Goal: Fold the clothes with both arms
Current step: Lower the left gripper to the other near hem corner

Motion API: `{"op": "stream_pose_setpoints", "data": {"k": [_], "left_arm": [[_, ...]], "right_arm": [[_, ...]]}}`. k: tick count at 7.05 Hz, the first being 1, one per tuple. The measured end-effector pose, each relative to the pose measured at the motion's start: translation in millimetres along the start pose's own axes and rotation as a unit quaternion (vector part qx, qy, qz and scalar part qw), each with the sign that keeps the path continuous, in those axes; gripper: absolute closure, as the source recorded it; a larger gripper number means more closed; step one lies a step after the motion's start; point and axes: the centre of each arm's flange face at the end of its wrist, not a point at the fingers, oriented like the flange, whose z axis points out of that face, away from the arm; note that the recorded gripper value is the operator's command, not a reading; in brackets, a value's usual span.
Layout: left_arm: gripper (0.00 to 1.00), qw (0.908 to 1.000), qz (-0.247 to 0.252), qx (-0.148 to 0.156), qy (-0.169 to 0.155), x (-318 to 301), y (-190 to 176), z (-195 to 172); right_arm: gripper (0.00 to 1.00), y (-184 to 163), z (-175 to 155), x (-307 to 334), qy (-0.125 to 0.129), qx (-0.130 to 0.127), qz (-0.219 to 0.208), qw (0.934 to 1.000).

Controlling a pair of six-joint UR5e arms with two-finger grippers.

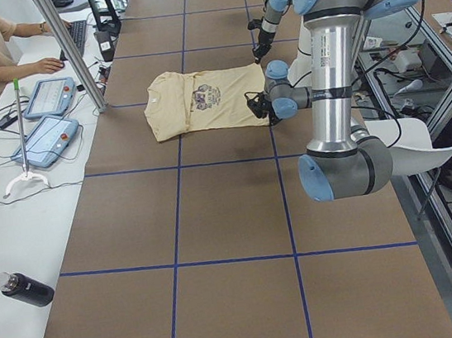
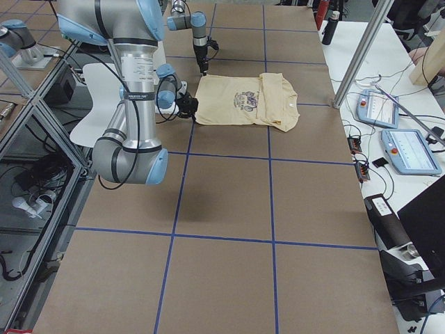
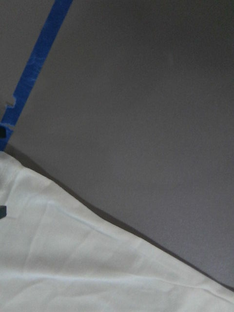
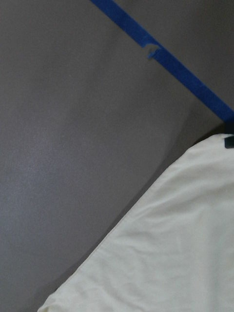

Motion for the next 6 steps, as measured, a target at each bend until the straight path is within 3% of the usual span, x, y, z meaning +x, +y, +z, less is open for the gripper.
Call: {"op": "stream_pose_setpoints", "data": {"k": [1,3,5,6], "left_arm": [[0.55,1.0,0.0,-0.001,-0.001,-0.2,0.4,0.3],[0.73,1.0,-0.001,-0.001,-0.001,-0.6,0.6,0.5],[1.0,1.0,-0.002,0.0,-0.002,-1.8,0.2,0.7],[1.0,1.0,-0.002,-0.001,-0.002,-2.1,0.0,-0.1]], "right_arm": [[1.0,-0.4,0.2,0.4,0.0,0.0,0.0,1.0],[1.0,-0.9,0.6,1.1,0.001,0.001,-0.001,1.0],[1.0,-1.5,0.9,1.7,0.001,0.002,-0.001,1.0],[1.0,-1.6,1.0,1.8,0.001,0.002,-0.001,1.0]]}}
